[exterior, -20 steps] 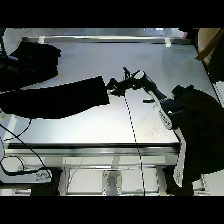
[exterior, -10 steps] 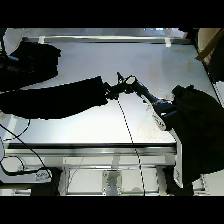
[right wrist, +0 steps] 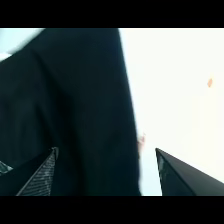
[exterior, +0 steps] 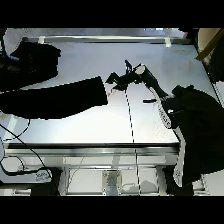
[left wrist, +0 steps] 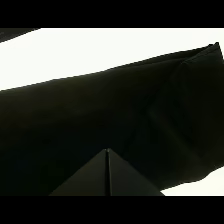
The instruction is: Fold the clothes and pants, and hang the long-sleeved shirts on hangers.
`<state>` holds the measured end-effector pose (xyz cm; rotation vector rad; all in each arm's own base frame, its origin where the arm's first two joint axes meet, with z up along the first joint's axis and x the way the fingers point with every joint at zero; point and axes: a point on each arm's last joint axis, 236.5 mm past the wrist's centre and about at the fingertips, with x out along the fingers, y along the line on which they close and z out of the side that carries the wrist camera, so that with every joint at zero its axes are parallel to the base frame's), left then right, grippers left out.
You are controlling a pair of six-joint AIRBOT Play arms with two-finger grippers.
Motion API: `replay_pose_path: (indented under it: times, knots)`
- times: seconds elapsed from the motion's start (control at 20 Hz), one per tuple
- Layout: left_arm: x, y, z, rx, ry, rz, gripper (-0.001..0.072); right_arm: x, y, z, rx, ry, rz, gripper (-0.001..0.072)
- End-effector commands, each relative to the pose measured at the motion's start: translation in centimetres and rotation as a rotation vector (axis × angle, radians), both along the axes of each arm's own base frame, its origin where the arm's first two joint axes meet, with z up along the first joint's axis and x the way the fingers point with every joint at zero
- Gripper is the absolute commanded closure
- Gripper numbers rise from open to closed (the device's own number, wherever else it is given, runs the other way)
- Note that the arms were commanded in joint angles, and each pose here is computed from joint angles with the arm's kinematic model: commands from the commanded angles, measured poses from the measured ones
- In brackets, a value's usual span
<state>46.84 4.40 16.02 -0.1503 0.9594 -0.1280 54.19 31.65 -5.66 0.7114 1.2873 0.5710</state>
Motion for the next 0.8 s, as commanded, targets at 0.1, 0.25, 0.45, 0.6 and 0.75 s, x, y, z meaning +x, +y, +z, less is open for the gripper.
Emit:
replay_pose_path:
  times: [0.1, 0.25, 0.45, 0.6, 0.75]
  knots:
    - [0.2, -1.4, 0.5, -0.042, -0.024, -0.046, 0.0695, -2.5, -0.2, -3.4, -0.059, 0.091, 0.054, -0.0004]
    - [0.2, -1.4, 0.5, -0.042, -0.023, -0.045, 0.0695, -3.0, 1.3, -3.9, -0.052, 0.091, 0.064, 0.0003]
    - [0.2, -1.4, 0.5, -0.042, -0.023, -0.046, 0.0695, -3.8, 3.8, -4.4, 0.006, 0.131, 0.054, 0.0016]
    - [0.2, -1.4, 0.5, -0.041, -0.024, -0.048, 0.0695, -5.0, 6.1, -5.2, 0.022, 0.144, 0.074, 0.0109]
    - [0.2, -1.4, 0.5, -0.041, -0.024, -0.048, 0.0695, -5.3, 8.2, -4.8, 0.066, 0.14, 0.063, 0.0158]
